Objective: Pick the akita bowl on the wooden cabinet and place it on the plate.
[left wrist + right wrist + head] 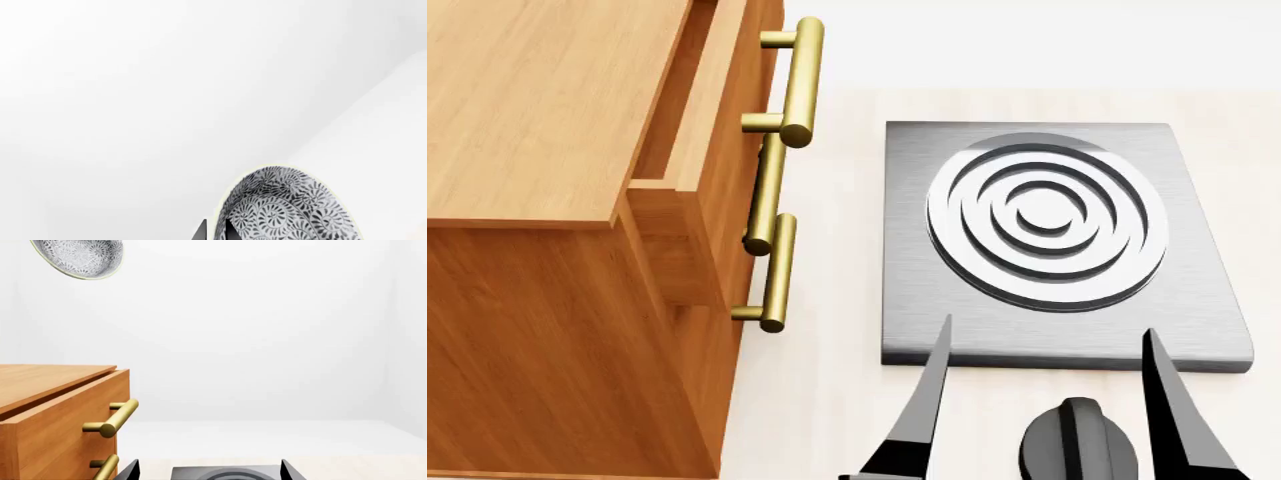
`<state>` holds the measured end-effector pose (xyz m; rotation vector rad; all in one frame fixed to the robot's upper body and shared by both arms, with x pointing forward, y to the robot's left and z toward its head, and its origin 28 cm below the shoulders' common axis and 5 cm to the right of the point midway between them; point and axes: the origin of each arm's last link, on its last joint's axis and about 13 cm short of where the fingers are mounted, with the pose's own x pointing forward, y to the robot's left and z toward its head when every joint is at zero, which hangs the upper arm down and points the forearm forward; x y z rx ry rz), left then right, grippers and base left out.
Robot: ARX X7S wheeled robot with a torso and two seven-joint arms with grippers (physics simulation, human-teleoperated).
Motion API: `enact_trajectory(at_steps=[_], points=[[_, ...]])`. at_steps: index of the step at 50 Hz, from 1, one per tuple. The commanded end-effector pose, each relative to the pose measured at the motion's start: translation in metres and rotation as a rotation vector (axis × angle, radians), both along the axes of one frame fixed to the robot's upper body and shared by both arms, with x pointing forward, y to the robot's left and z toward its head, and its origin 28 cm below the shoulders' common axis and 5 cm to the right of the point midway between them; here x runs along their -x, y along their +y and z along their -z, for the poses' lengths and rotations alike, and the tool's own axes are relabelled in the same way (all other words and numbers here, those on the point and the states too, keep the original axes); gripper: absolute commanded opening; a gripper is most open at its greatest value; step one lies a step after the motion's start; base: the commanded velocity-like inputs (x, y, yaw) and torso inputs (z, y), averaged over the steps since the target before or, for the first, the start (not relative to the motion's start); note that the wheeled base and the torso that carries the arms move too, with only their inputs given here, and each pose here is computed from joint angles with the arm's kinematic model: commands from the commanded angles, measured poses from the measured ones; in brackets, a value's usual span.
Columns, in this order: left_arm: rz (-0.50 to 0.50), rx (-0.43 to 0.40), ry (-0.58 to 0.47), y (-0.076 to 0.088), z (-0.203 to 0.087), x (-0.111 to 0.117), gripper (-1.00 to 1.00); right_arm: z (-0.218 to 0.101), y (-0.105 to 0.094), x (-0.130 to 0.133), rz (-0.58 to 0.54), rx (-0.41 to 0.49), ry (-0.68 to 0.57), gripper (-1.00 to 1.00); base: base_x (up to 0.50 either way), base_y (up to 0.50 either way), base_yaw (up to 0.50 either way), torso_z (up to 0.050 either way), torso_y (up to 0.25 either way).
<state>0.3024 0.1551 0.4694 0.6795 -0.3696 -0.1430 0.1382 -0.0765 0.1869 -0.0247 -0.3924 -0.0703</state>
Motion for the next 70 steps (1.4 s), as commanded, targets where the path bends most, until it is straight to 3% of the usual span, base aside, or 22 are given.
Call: enact_trajectory(at_steps=[1,15,23,35,50,70], points=[[0.071,-0.124,-0.107,-0.008,0.003,0.013,-1.00,0.001,0.000,-0.001,-0.001,-0.003,0.004,1.00,0.00,0.00,0.00,0.000,0.000],[0.267,-0.190,-0.176,-0.014,0.012,0.030,-1.00,-0.001,-0.001,-0.001,0.003,-0.003,0.002,1.00,0.00,0.00,0.00,0.000,0.000],[0.396,-0.181,-0.130,-0.015,0.021,0.039,-1.00,-0.001,-0.001,0.000,0.003,-0.003,0.000,1.00,0.00,0.00,0.00,0.000,0.000],[0.495,-0.206,-0.148,-0.014,0.027,0.051,-1.00,-0.002,-0.002,0.001,0.005,-0.002,-0.004,1.00,0.00,0.00,0.00,0.000,0.000],[0.568,-0.216,-0.168,-0.015,0.033,0.067,-1.00,-0.004,-0.001,0.003,-0.001,-0.008,-0.009,1.00,0.00,0.00,0.00,0.000,0.000],[0.581,-0.234,-0.157,-0.012,0.043,0.069,-1.00,-0.030,0.001,-0.005,-0.022,0.006,-0.087,1.00,0.00,0.00,0.00,0.000,0.001]])
